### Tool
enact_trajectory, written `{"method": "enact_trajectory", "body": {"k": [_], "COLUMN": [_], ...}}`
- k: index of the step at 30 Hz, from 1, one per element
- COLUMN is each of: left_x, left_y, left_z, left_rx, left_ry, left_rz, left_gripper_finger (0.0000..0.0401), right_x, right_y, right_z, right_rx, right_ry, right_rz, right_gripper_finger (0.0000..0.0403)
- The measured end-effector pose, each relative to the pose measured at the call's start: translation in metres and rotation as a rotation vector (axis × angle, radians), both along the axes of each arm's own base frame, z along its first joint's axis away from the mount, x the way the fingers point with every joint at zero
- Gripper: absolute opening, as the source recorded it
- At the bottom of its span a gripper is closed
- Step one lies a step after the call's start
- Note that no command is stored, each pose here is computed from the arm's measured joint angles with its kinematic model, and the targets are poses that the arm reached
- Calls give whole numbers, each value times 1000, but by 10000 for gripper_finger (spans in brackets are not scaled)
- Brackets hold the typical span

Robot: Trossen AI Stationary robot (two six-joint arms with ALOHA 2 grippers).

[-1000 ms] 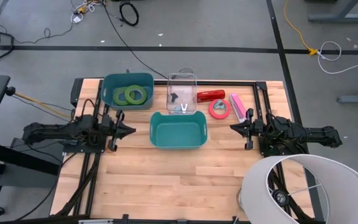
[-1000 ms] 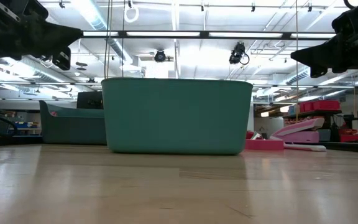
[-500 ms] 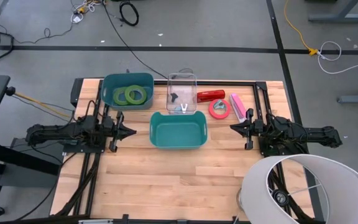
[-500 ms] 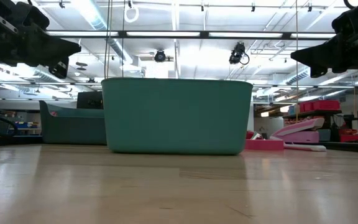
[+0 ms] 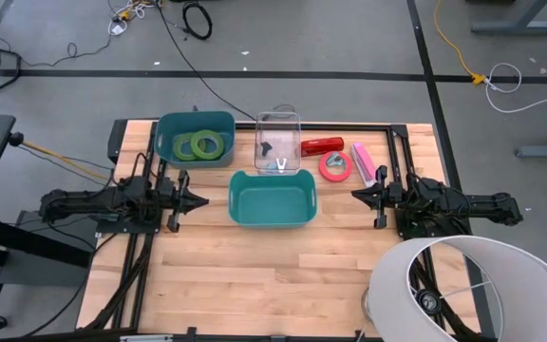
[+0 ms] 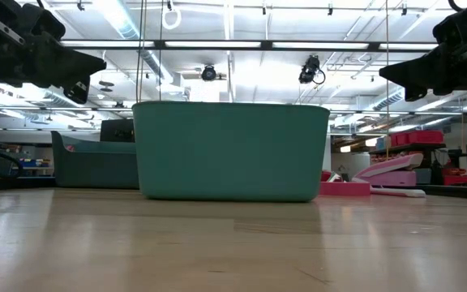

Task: Pick and place Stapler, Stapler remover, tape
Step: Put the light blue staple remover into the transparent bin

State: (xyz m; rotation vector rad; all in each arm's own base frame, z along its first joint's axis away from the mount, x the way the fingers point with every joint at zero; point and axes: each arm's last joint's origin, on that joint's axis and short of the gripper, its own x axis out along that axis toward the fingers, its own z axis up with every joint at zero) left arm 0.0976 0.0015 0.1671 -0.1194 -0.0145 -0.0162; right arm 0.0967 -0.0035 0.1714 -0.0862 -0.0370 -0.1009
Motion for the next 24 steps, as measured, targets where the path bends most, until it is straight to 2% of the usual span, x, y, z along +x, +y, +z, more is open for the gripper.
{"method": "enact_trajectory", "body": {"k": [10,15,24], "left_x": [0,4,6], "left_y": [0,4,4], "left_z": [2,-4,-2], "left_rx": [1,123,126], "left_ry": [-19,65,57], "left_rz": [-2,132,129], "left_gripper_finger": [2,3,3], "right_x": [0,0,0], "right_y": [0,0,0], "right_z": [0,0,0], "right_rx": [0,0,0], "right_ry": [0,0,-1], "right_rz": [0,0,1], "right_gripper_finger": [18,18,18]}}
